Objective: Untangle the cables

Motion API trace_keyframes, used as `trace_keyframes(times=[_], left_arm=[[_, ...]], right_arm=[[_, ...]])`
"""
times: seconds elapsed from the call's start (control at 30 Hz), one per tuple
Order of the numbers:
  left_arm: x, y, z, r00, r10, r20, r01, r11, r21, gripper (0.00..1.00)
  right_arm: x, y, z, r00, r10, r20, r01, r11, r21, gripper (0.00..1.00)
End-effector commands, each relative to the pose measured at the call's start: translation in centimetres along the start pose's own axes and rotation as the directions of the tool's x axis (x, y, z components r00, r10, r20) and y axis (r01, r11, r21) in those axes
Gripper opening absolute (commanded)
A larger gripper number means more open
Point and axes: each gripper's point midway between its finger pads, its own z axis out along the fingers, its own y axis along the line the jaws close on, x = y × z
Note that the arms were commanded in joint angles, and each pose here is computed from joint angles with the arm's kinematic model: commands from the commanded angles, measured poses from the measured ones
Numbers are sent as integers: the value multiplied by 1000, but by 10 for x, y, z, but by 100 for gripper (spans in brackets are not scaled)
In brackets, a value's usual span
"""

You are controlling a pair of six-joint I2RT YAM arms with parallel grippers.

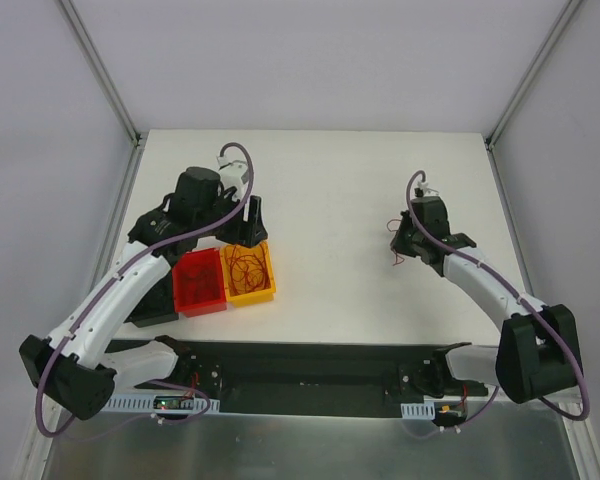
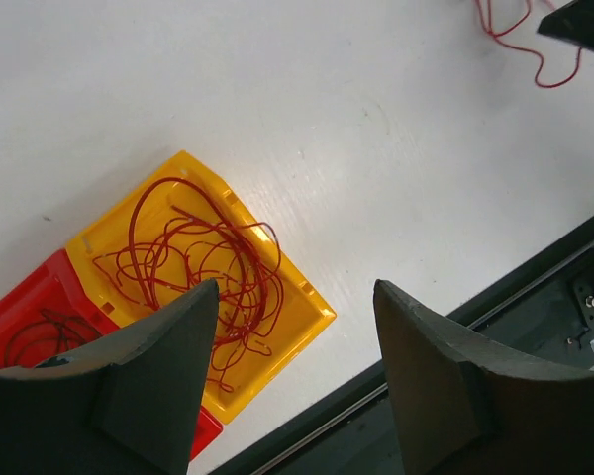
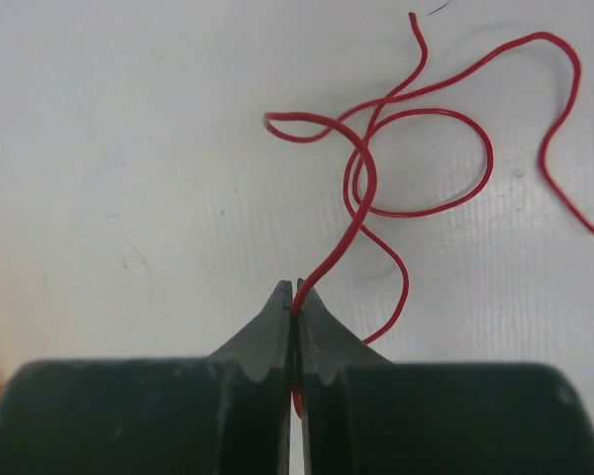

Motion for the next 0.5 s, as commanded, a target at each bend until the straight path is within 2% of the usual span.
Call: trace_keyframes(times=[0.0,0.07,0.13,0.3,0.37,0.47], left_arm=[[-10,-15,-24,998,49,45,-52,996,69,66],[-13,-9,-19,998,52,46,-53,998,35,78],[-18,-3,-8,999,42,24,-42,999,7,82],[-21,10,22,999,5,-54,-8,999,-52,79],[-7,24,37,994,5,-109,-16,995,-100,74],[9,33,45,989,-19,-149,6,996,-91,67]], right_arm=[[-3,20,-19,997,-66,33,65,998,10,0],[1,32,-24,995,-96,34,96,995,-7,1],[5,42,-29,993,-111,28,112,994,-20,0],[3,73,-46,994,-105,27,107,989,-100,0],[5,97,-55,993,-116,27,119,978,-170,0],[-1,129,-78,985,-159,59,169,955,-245,0]])
